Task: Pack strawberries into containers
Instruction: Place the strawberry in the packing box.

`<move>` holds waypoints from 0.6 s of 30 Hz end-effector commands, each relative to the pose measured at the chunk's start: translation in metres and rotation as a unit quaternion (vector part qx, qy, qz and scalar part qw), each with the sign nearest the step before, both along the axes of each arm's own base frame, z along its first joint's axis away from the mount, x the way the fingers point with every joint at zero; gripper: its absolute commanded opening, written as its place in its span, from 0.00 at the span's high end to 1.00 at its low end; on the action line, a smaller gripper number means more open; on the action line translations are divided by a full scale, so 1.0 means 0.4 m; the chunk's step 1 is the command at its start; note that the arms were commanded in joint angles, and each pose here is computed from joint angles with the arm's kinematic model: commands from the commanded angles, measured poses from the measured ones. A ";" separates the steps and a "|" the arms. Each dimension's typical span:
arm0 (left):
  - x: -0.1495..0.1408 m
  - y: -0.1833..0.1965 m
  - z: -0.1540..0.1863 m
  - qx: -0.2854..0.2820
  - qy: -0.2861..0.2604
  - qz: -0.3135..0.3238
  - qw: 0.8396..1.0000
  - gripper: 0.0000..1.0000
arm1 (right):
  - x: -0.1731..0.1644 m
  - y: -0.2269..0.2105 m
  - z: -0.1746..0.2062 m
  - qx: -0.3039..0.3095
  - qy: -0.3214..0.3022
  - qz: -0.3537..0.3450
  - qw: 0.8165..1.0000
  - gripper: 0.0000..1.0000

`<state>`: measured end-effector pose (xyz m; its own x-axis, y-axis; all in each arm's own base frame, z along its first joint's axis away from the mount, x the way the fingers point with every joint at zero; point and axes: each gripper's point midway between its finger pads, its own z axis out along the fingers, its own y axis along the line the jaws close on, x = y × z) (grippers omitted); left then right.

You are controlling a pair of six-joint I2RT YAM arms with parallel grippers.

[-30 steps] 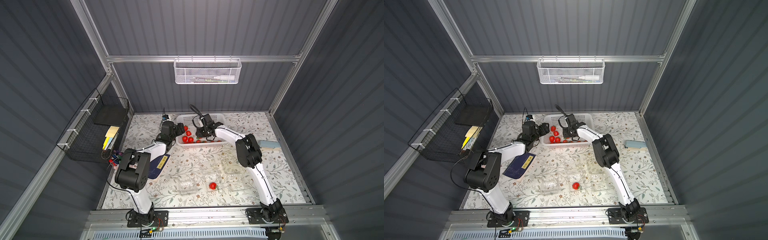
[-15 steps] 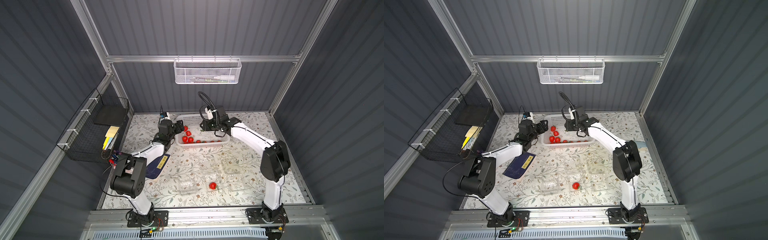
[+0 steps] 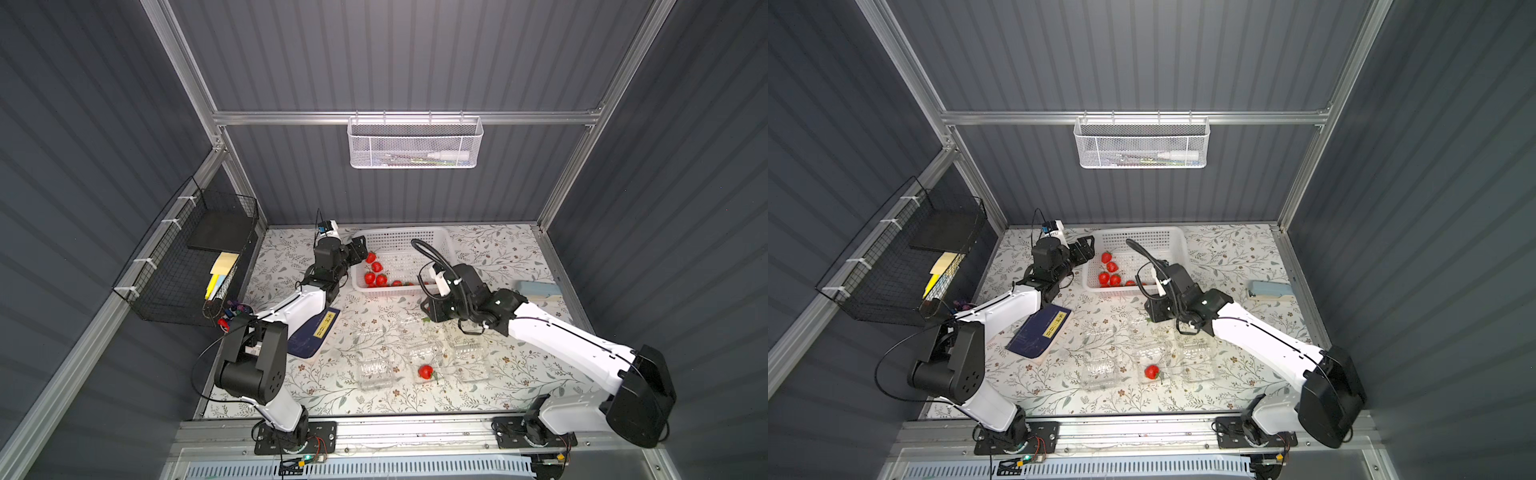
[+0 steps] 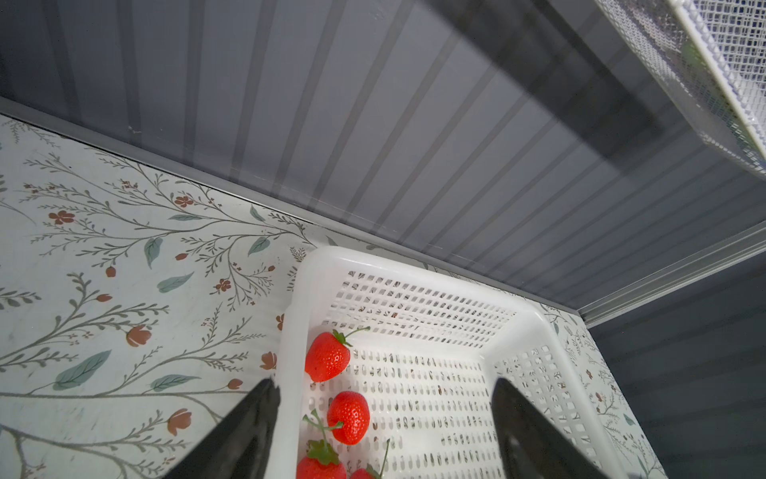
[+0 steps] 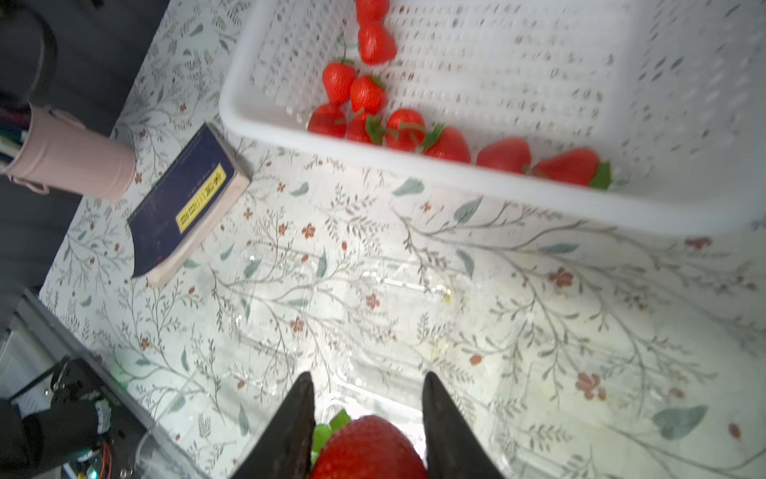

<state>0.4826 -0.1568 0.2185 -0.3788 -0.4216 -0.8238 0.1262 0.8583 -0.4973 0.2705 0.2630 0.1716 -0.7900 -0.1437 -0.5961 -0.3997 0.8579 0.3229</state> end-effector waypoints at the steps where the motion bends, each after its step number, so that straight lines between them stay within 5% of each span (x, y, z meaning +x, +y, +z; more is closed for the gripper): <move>1: -0.004 0.005 0.026 -0.011 -0.007 -0.001 1.000 0.17 | -0.074 -0.023 -0.093 -0.024 0.058 -0.022 0.998 0.80; 10: 0.001 0.005 0.024 -0.009 -0.003 0.002 1.000 0.17 | -0.184 0.055 -0.243 -0.048 0.136 0.026 0.989 0.77; 18: 0.001 0.008 0.010 -0.005 0.002 0.004 1.000 0.17 | -0.216 0.066 -0.290 -0.060 0.162 0.039 0.984 0.51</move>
